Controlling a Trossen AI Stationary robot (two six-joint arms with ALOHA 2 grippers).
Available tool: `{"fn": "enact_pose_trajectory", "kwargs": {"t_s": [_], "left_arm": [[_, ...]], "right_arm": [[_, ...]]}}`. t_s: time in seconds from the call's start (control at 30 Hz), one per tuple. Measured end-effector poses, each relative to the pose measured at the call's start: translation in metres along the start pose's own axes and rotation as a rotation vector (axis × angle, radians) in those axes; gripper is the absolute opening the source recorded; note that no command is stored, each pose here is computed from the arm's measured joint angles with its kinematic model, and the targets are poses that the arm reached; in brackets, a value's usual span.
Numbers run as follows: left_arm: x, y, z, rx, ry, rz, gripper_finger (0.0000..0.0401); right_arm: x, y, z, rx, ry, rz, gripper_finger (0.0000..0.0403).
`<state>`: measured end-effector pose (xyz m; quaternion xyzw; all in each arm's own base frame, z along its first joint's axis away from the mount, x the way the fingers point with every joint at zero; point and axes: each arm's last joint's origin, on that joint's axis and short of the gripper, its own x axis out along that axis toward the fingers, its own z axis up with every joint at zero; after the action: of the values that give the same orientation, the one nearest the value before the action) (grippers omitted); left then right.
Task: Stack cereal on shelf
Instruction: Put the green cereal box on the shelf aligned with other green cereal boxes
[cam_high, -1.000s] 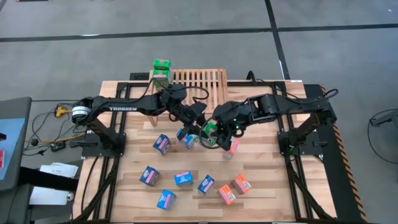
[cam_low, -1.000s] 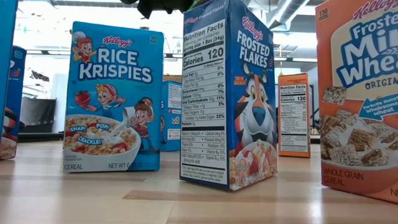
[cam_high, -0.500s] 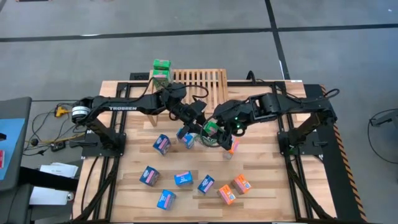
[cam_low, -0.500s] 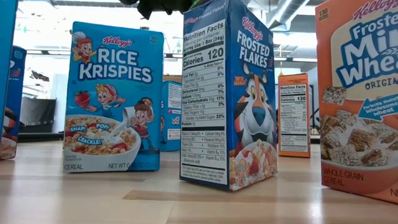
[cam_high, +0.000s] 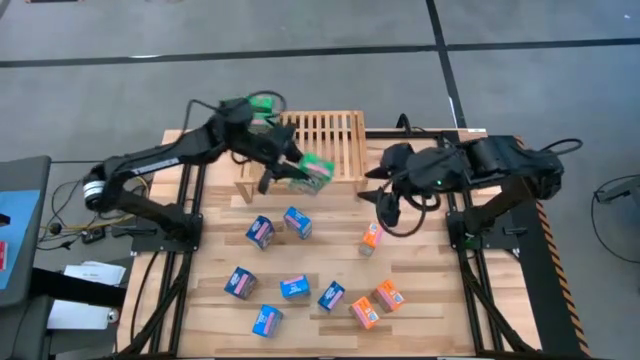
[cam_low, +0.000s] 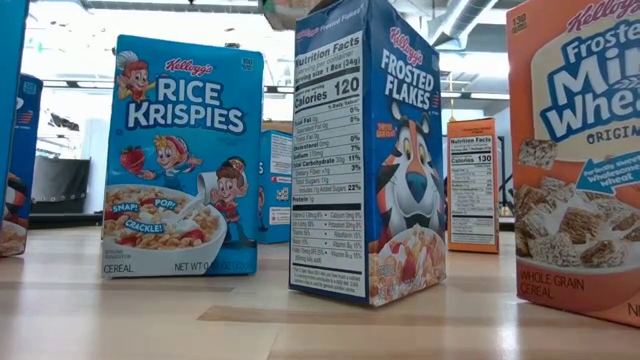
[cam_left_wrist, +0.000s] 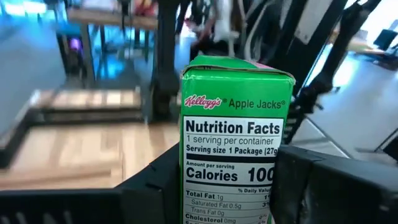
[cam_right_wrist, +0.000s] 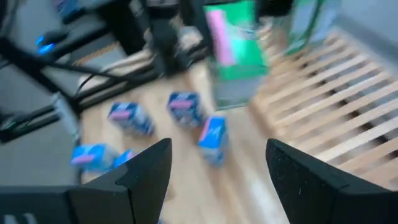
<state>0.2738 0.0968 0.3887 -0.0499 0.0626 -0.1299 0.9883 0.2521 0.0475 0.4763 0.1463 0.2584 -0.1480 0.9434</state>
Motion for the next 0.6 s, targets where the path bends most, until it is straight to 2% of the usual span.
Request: {"fn": "enact_pose_trajectory", "kwargs": {"t_s": [0.1,0.17,0.3,0.43,0.6], "left_arm": [[-0.012,-0.009,0.022,0.051,-0.148,-0.027,0.0158],[-0.020,-0.016,0.034,0.072,-0.224,-0.036,0.0158],[-0.040,-0.026,0.044,0.090,-0.286,-0.010,0.0159],[-0.054,-0.034,0.031,0.076,-0.350,0.011,0.0159],[-0.066,-0.041,-0.002,0.056,-0.499,0.056,0.0159]], "right_arm": [[0.004,0.008,0.003,-0.057,-0.111,-0.064,0.0285],[0.011,0.012,0.005,-0.082,-0.170,-0.065,0.0285],[0.030,0.014,0.011,-0.123,-0.294,-0.057,0.0285],[0.047,0.005,0.015,-0.146,-0.344,-0.063,0.0286],[0.062,-0.001,0.027,-0.123,-0.389,0.082,0.0286]]}}
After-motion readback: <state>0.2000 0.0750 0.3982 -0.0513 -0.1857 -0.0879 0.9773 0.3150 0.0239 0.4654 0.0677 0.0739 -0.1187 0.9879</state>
